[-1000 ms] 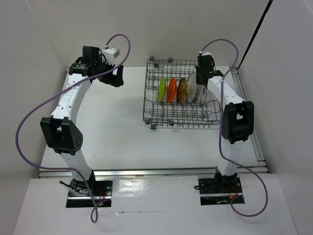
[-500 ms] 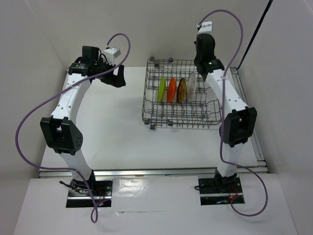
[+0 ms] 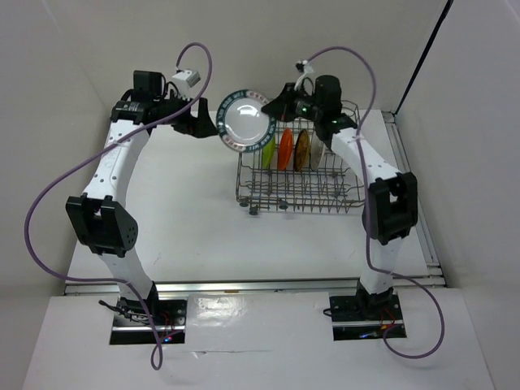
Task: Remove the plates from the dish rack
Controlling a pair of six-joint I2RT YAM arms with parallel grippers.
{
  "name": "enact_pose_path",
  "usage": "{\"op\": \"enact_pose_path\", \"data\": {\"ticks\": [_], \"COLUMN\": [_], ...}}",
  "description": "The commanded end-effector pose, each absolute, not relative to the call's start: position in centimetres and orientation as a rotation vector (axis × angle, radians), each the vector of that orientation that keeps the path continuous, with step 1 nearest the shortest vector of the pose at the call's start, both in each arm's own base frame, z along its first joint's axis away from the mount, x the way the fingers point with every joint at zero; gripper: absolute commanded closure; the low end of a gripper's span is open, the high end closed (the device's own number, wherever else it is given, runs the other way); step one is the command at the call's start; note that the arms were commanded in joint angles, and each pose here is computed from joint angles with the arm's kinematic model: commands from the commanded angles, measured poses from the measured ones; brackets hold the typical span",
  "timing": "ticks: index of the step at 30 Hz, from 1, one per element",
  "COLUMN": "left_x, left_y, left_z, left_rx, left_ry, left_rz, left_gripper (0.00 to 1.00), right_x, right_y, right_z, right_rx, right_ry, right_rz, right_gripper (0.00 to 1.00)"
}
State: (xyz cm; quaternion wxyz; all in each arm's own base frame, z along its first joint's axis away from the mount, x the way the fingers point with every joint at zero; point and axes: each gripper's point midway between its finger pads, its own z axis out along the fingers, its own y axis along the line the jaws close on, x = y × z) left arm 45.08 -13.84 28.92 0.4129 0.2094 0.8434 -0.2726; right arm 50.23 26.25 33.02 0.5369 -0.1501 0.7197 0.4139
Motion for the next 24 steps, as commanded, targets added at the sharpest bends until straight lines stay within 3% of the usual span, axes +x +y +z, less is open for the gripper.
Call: {"op": "enact_pose_path", "data": {"ticks": [1,11,14,15,16,20,21,24], "left_x": [45.4,44.8,44.3,44.2,44.0,42.9,42.4,41.9], "left_y": [-14.9,-13.1,-13.0,-13.3,-13.3,-14.2,-14.4,-14.2], "left_z": [29.0,23.4,23.3,23.4,23.8,25.1,24.7,25.0], "left_rx": [0.525,0.444,0.444,0.451,0.457,0.491,0.486,0.496], "left_ry": [2.085,2.221,2.221,2.215,2.199,2.168,2.189,2.175], "left_rz": [-0.787,-0.779,-0.811,-0.830,-0.873,-1.008,-1.044,-1.106], "left_gripper": [0.00,0.13,0.22,0.28,0.43,0.80,0.94,0.98], "right_x": [46.0,43.7,43.6,43.8,43.7,43.9,44.0,44.6], "right_y": [31.2,33.9,33.9,33.9,33.9,34.0,33.9,33.9], "right_z": [33.0,30.3,30.1,29.3,29.3,28.6,28.2,27.9], "right_rx": [-0.535,-0.620,-0.621,-0.613,-0.606,-0.605,-0.592,-0.581], "right_ry": [1.647,1.646,1.645,1.663,1.668,1.683,1.704,1.716], "right_rz": [1.373,1.533,1.533,1.537,1.543,1.541,1.534,1.509], "right_gripper": [1.00,1.00,1.00,1.00,1.00,1.00,1.00,1.00]}}
